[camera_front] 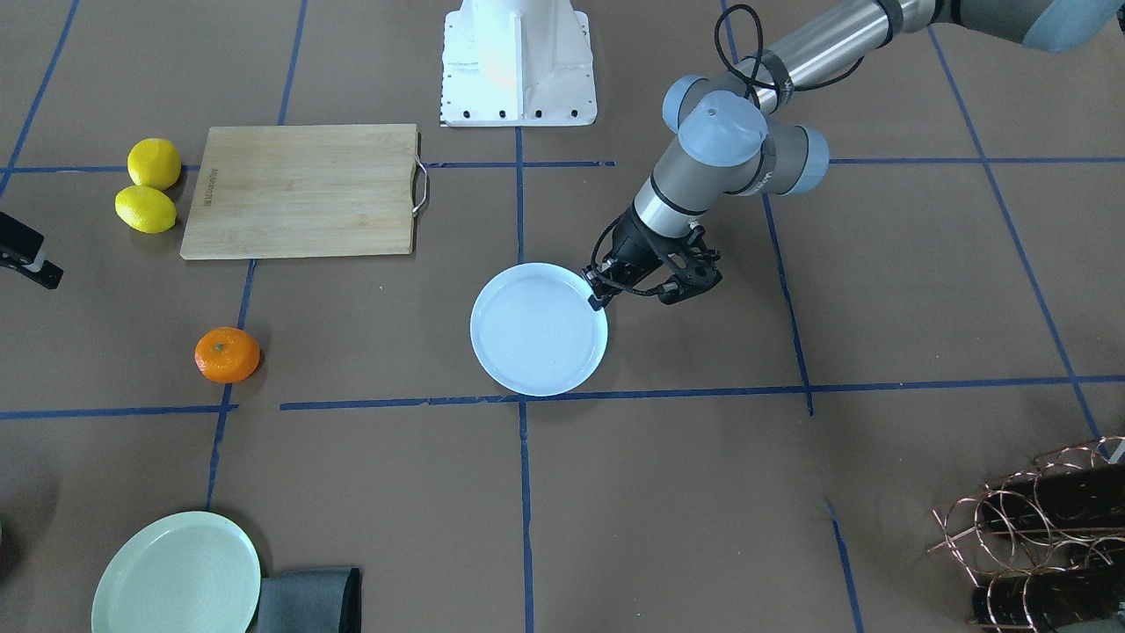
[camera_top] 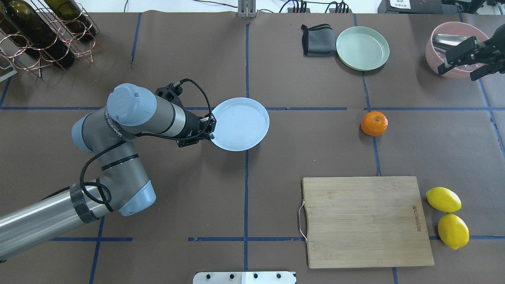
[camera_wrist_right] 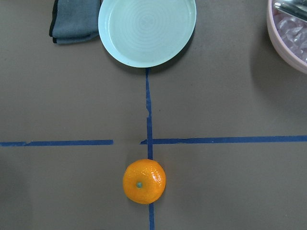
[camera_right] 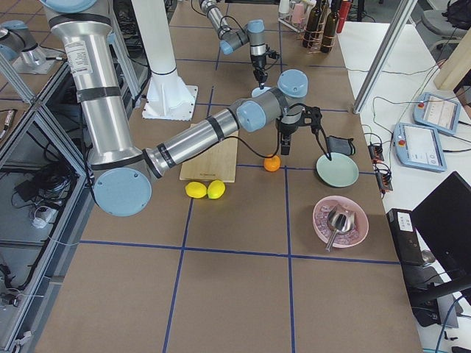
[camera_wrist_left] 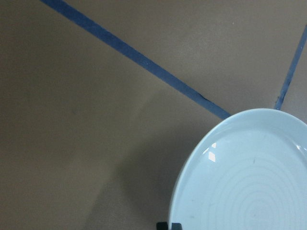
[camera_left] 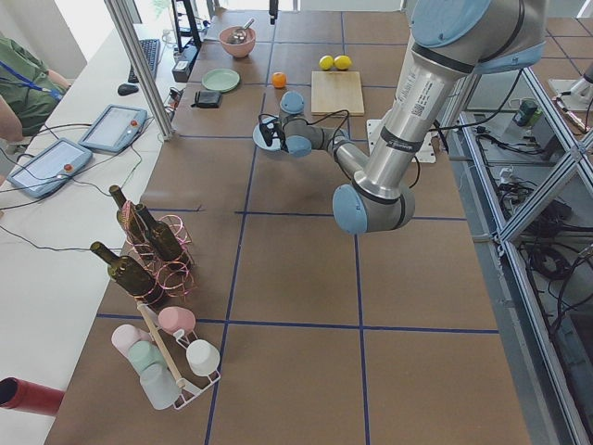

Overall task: Pick orange to plate
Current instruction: 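Slide the pale blue plate to center with left gripper while right arm approaches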

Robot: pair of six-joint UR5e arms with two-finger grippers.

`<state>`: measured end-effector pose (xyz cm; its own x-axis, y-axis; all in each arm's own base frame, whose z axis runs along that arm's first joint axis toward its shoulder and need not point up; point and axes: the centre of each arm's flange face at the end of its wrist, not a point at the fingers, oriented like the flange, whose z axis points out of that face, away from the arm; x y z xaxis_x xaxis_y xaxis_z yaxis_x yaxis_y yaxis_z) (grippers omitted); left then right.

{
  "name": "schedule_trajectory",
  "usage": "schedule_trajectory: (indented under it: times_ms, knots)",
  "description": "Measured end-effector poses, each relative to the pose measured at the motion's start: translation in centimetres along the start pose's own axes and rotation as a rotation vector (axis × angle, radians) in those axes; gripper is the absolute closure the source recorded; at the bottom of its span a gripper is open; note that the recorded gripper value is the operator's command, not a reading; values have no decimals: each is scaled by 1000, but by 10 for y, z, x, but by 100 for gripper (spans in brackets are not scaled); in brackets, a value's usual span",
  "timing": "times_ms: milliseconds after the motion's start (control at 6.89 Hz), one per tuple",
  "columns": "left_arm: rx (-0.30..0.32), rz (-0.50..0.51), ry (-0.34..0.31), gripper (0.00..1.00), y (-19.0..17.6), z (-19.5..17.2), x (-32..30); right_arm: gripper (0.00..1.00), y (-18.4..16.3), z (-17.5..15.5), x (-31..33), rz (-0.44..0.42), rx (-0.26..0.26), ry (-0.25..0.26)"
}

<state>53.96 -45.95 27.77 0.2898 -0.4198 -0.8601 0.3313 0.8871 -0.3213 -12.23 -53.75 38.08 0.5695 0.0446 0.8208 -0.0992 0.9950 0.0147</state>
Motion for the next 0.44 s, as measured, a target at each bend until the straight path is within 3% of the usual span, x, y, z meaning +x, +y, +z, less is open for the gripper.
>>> schedule_trajectory:
  times_ms: [145,290,435]
  knots:
    - [-2,9,-1,45,9,5,1,0,3,7,-12,2,0,9]
    - [-7,17,-1,0,15,9,3,0,6,15,-23,-2,3,26]
    - [-8,34,1,0,17,9,4,0,9,25,-32,-10,7,49]
